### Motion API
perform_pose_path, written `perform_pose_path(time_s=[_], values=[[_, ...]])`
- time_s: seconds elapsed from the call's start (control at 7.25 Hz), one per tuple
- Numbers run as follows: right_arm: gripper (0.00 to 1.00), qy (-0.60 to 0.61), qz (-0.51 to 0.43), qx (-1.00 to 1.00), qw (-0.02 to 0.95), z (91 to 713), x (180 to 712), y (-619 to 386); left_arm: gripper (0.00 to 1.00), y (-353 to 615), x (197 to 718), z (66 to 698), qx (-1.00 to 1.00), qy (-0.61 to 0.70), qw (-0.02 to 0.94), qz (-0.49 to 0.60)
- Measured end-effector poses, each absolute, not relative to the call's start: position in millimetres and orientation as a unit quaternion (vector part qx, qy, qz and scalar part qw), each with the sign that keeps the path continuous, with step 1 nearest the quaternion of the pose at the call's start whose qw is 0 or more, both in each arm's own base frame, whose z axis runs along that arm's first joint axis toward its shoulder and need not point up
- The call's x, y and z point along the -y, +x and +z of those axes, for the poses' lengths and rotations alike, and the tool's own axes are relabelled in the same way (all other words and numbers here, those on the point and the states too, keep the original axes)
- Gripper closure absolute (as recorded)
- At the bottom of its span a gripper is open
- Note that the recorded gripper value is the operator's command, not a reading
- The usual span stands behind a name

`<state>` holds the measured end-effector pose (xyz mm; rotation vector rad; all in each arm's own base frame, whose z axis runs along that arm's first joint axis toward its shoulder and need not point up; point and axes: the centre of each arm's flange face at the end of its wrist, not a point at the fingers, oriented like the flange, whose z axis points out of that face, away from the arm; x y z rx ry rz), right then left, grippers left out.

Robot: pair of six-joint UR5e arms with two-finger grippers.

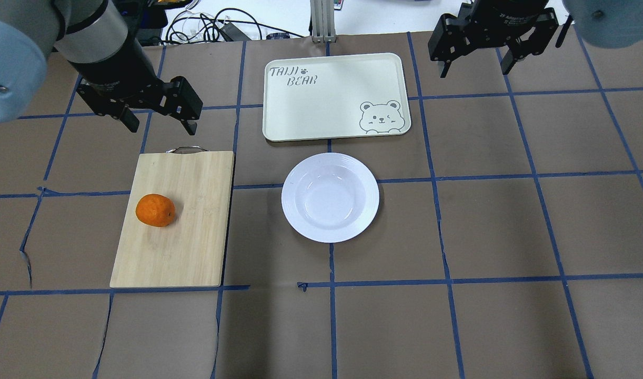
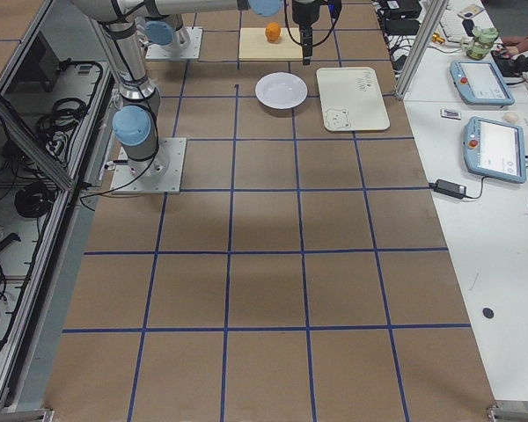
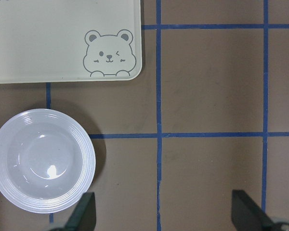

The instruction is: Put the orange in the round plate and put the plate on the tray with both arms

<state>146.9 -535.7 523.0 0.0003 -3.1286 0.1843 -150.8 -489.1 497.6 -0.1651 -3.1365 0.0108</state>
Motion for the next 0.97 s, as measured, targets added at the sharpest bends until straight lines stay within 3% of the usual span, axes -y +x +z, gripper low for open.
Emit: perform_pose_path(time_s=[0.97], values=[[0.0, 0.001, 0.059, 0.998, 0.004, 523.1, 535.5, 147.6, 0.0, -150.1, 486.2, 501.4, 0.999, -0.051, 0.0, 0.008]])
